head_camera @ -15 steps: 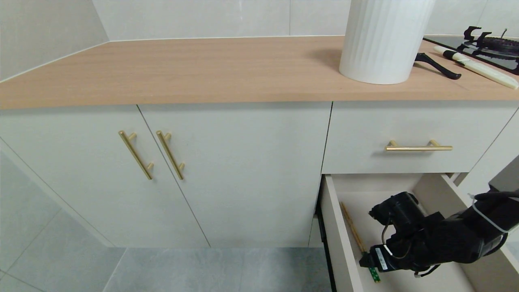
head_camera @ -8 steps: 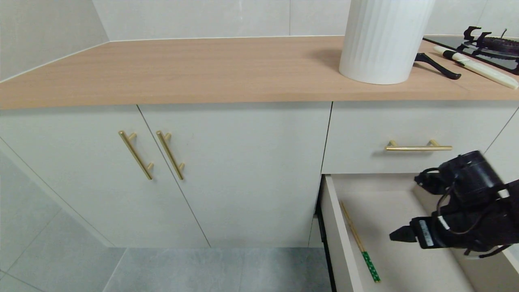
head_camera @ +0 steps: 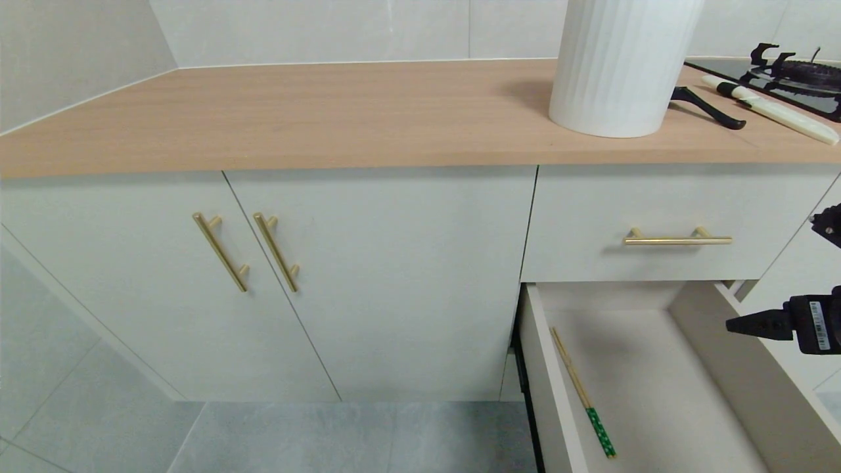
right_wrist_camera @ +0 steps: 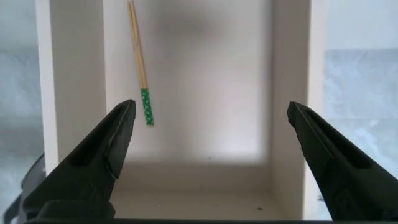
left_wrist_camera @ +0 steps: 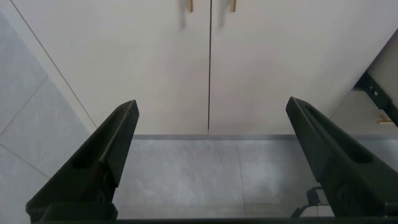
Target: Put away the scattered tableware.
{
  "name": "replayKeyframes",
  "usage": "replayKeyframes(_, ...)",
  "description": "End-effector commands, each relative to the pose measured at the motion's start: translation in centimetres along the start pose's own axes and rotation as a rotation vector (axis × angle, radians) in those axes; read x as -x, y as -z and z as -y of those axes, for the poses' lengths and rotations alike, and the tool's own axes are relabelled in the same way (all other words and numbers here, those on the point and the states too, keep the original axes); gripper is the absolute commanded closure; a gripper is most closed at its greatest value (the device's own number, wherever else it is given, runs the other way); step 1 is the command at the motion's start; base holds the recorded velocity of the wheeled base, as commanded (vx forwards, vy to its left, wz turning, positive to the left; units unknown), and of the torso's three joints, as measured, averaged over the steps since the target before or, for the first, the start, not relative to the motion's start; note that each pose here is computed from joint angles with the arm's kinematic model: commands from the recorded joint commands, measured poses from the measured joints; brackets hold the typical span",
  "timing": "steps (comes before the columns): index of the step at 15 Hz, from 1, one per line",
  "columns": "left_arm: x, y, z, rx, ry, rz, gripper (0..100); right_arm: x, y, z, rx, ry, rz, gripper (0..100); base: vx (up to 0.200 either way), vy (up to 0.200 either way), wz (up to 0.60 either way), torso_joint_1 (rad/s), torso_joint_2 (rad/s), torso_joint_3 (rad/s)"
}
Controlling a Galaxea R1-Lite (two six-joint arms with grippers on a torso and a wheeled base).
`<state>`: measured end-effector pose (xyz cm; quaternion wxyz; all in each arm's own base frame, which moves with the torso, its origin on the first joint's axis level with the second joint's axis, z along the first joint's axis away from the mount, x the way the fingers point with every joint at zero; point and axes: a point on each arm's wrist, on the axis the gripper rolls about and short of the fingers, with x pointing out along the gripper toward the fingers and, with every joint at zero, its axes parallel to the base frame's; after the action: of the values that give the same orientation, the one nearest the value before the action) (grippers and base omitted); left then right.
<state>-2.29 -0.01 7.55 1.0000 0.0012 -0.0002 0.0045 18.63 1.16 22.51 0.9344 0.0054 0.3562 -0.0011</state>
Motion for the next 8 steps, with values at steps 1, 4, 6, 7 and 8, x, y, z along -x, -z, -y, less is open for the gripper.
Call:
replayKeyframes(1,-0.01,0.02,0.00,0.001,0.000,-0.002,0,0.66,0.25,0.09,0.005,0.001,0.021,0,0.000,0.000,0.00,0.046,-0.20,-0.159)
replayKeyframes(4,-0.01,0.01,0.00,-0.001,0.000,0.000,0,0.74,0.44,0.10,0.017,0.001,0.019,0,0.000,0.000,0.00,0.056,-0.23,-0.263)
replayKeyframes(6,-0.01,0.01,0.00,-0.001,0.000,0.000,0,0.72,0.46,0.10,0.017,0.001,0.019,0,0.000,0.000,0.00,0.183,-0.51,-0.298)
replayKeyframes(7,0.01,-0.04,0.00,-0.001,0.000,0.001,0,0.76,0.47,0.11,0.017,0.001,0.021,0,0.000,0.000,0.00,0.154,-0.54,-0.281)
replayKeyframes(8,-0.01,0.01,0.00,-0.001,0.000,0.000,0,0.81,0.47,0.11,0.017,0.001,0.022,0,0.000,0.000,0.00,0.173,-0.50,-0.286)
